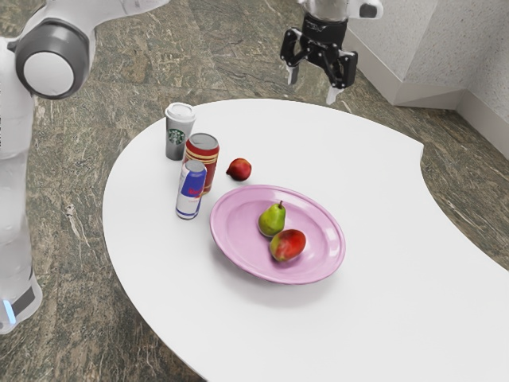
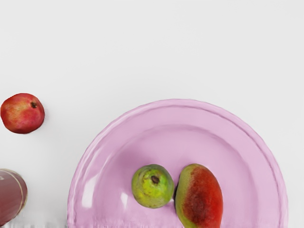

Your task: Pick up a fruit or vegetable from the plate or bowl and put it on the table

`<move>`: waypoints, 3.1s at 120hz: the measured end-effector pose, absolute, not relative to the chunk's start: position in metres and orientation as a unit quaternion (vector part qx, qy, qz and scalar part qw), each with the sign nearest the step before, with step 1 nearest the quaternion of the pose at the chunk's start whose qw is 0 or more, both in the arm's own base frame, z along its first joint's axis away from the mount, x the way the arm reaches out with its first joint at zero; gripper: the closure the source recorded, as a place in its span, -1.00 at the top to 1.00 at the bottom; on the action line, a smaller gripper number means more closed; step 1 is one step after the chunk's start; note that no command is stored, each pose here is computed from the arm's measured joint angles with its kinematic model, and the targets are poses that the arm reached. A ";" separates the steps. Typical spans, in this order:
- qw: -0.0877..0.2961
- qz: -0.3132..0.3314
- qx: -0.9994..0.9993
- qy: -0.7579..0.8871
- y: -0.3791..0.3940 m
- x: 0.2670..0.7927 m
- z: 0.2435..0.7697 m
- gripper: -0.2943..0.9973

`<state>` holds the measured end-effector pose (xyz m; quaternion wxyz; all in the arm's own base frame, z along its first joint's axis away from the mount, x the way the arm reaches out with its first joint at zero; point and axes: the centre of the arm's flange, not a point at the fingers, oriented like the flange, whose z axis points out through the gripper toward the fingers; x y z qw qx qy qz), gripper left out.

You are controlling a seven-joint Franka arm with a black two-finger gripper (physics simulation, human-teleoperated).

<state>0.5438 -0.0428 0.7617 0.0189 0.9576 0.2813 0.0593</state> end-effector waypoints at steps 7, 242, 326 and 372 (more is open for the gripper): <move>0.018 0.053 0.950 0.308 -0.053 0.554 0.749 0.54; 0.053 0.012 0.735 0.676 -0.067 0.558 0.461 0.54; 0.061 0.025 0.734 0.677 -0.068 0.547 0.471 -0.10; 0.085 0.054 0.663 0.742 0.071 0.621 0.566 -0.10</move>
